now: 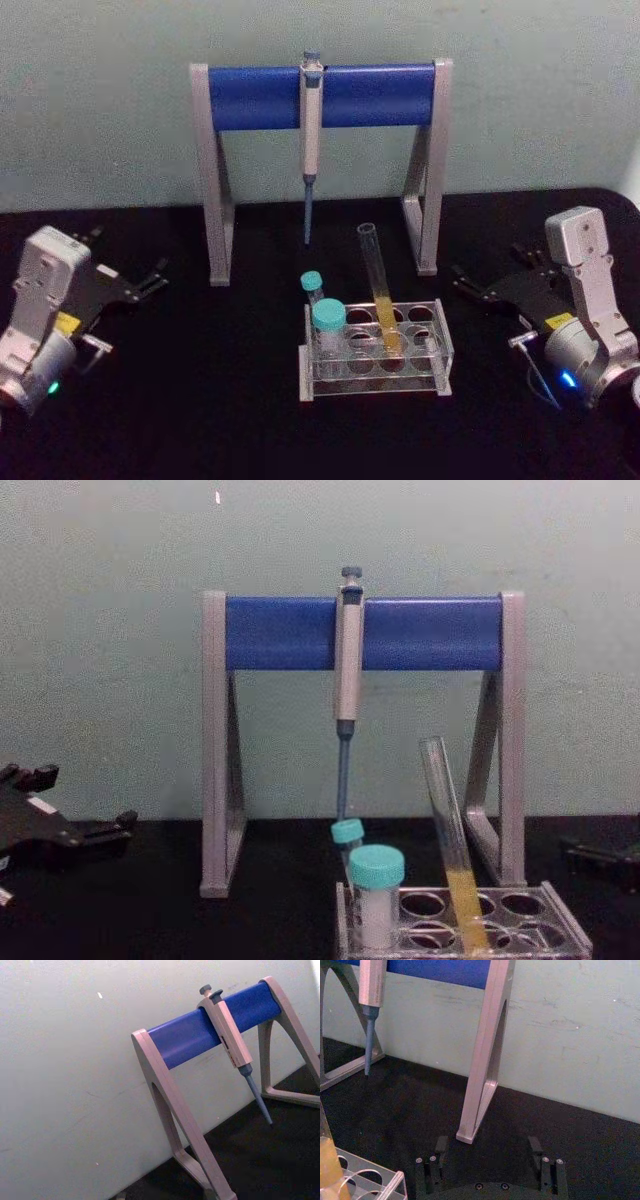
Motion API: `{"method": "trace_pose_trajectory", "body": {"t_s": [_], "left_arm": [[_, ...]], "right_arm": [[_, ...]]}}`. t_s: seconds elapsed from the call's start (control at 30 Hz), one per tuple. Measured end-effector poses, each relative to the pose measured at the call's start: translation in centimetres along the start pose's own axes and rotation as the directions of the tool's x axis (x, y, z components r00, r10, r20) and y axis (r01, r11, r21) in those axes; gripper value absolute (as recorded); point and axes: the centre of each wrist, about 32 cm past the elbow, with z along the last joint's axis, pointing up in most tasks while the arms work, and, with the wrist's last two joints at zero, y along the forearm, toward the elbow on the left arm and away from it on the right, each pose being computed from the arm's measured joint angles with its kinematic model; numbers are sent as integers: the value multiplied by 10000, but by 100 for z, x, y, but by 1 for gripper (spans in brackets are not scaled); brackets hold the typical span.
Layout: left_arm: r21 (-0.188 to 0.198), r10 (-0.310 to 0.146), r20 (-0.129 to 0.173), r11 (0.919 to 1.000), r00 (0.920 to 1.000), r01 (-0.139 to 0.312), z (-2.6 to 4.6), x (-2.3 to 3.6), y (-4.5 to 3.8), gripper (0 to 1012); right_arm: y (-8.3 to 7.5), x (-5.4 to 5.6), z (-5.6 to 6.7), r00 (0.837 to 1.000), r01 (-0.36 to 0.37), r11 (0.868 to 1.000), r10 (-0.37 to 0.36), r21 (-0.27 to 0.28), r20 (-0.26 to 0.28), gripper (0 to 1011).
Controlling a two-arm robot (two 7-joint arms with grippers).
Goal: Pick up the test tube from the test tube rack, shake it, then place it back into the test tube rack.
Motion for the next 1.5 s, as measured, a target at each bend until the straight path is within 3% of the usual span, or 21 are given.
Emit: {"method": "trace_pose_trajectory", "body": {"t_s": [1.5], "left_arm": [[0, 0, 0, 10000, 10000, 0, 0, 0, 0, 1001]], "right_arm": [[-1, -1, 4, 10000, 6, 10000, -6, 11, 17, 1000]]}}
